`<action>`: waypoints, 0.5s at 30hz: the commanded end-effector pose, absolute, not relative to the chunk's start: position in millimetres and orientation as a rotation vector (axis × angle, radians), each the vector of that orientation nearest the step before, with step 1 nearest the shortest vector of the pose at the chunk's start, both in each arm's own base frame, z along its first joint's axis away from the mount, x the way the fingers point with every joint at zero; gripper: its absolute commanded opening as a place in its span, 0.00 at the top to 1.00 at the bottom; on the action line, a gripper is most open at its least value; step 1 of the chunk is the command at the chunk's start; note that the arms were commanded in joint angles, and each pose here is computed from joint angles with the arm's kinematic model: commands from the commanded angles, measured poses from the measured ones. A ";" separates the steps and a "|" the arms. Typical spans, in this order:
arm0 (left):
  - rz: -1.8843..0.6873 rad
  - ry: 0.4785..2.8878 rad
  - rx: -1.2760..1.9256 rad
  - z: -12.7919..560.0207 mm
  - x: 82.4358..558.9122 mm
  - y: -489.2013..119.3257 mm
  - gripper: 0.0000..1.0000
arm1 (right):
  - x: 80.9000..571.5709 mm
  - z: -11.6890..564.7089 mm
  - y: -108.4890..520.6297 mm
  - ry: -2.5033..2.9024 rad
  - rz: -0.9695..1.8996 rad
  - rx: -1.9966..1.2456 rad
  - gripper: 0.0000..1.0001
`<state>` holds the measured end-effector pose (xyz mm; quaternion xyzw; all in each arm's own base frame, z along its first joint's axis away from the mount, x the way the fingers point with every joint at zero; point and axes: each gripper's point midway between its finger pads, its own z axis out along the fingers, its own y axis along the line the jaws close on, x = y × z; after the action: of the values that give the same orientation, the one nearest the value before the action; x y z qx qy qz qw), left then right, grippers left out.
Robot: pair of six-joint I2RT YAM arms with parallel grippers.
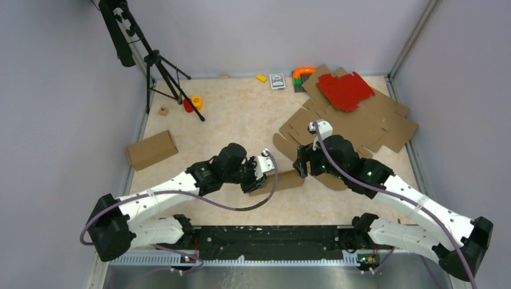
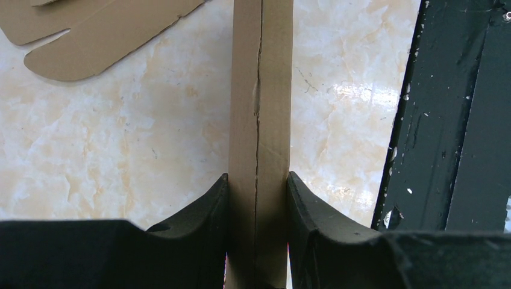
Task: Fold the paper box
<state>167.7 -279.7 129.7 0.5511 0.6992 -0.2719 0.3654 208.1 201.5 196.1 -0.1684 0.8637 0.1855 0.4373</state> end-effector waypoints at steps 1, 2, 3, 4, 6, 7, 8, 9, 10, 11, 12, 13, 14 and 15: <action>-0.693 1.878 1.500 107.5 157.3 -272.0 0.87 | 206.2 201.8 214.1 2.124 0.578 -0.508 0.32; -0.687 1.892 1.501 107.5 157.8 -271.5 0.87 | 207.8 200.1 214.9 2.136 0.585 -0.497 0.34; -0.686 1.906 1.506 106.9 157.7 -271.4 0.87 | 208.9 198.2 216.1 2.148 0.589 -0.489 0.35; -0.685 1.922 1.517 104.9 156.9 -270.7 0.87 | 210.5 194.5 216.8 2.167 0.582 -0.480 0.36; -0.682 1.937 1.529 102.6 156.2 -270.0 0.87 | 213.5 189.0 214.7 2.197 0.548 -0.468 0.37; -0.679 1.940 1.532 102.1 156.5 -269.7 0.87 | 215.3 186.7 212.2 2.210 0.521 -0.466 0.37; -0.675 1.946 1.536 100.9 156.4 -269.0 0.87 | 216.5 183.7 208.7 2.226 0.487 -0.468 0.37; -0.677 1.948 1.538 100.6 156.0 -269.0 0.87 | 216.3 180.9 206.3 2.241 0.465 -0.479 0.37; -0.679 1.950 1.538 101.0 155.9 -269.4 0.87 | 215.7 179.4 204.8 2.249 0.452 -0.490 0.37; -0.681 1.951 1.537 101.3 155.6 -269.5 0.87 | 214.1 177.6 203.2 2.259 0.445 -0.496 0.37; -0.681 1.954 1.537 100.9 155.7 -269.5 0.87 | 212.7 176.9 202.2 2.266 0.445 -0.497 0.37; -0.681 1.953 1.537 101.4 155.7 -269.6 0.87 | 211.8 176.8 201.3 2.271 0.448 -0.493 0.38; -0.680 1.954 1.535 102.1 156.1 -269.7 0.87 | 210.3 175.7 200.0 2.281 0.448 -0.489 0.38; -0.677 1.959 1.533 101.9 156.3 -269.3 0.87 | 209.5 175.5 198.7 2.295 0.448 -0.468 0.39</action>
<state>170.8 -287.2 129.0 0.5599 0.7038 -0.2718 0.3425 207.3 204.0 159.6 -0.1931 0.8935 0.1767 0.3650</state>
